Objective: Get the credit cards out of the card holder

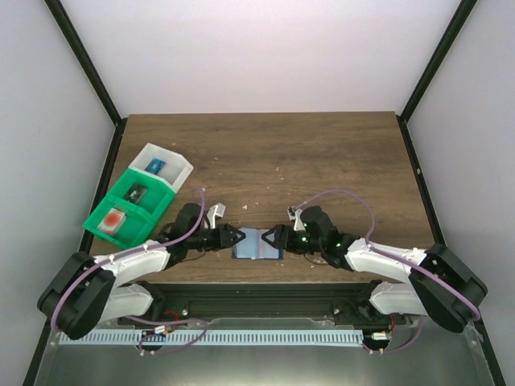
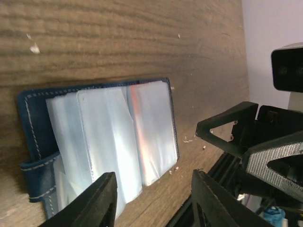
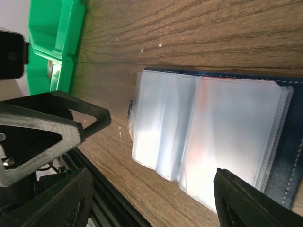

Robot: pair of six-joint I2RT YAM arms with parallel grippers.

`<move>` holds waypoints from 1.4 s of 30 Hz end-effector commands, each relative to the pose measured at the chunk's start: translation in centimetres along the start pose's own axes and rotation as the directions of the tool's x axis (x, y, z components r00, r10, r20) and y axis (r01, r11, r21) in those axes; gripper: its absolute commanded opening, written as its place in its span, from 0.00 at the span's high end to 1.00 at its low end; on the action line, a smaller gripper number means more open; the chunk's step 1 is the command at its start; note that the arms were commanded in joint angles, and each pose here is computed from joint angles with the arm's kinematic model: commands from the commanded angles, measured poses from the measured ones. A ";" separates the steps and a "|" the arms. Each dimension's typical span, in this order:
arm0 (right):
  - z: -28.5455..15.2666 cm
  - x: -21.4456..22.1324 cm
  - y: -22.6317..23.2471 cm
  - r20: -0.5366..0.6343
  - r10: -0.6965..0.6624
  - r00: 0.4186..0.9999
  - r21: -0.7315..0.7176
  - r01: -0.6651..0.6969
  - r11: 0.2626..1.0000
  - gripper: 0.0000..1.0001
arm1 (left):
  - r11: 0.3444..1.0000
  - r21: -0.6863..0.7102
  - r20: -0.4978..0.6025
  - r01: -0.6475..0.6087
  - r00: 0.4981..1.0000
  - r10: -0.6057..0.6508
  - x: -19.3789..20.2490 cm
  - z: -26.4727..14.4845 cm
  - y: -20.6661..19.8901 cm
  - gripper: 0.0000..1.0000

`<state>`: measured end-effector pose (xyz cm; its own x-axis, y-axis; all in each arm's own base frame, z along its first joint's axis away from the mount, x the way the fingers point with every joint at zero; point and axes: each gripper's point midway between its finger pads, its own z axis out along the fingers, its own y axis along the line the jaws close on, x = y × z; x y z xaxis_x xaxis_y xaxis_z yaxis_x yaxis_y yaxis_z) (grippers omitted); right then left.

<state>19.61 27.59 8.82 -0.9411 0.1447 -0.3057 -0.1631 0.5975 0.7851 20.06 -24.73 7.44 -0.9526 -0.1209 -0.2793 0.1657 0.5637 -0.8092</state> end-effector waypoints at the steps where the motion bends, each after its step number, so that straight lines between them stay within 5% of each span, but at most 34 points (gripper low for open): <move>1: -0.2 -1.1 -0.7 0.045 0.000 0.999 0.058 -0.002 0.998 0.29 | 0.995 -0.094 0.033 -0.021 0.999 0.025 -0.8 -0.6 0.8 0.53; 13: 0.8 -1.5 -1.1 0.035 0.007 0.999 0.095 -0.010 0.995 0.28 | 0.984 -0.175 -0.030 -0.025 0.999 0.020 0.4 1.1 4.1 0.50; 20: 2.1 -1.3 -2.0 0.008 0.001 1.000 0.117 -0.002 0.993 0.28 | 0.981 -0.193 -0.049 -0.027 0.999 0.018 0.8 1.6 5.2 0.63; 42: -0.5 -2.5 -2.1 0.096 -0.046 0.994 0.181 0.028 0.983 0.29 | 0.997 -0.043 -0.047 0.067 0.996 -0.069 2.6 0.8 3.3 0.72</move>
<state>21.17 26.43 7.10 -0.9289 0.1615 -0.3334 -0.1249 0.7109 0.6922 18.70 -23.39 2.77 -0.9721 -0.1181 -0.2026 0.0841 0.6310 -0.7712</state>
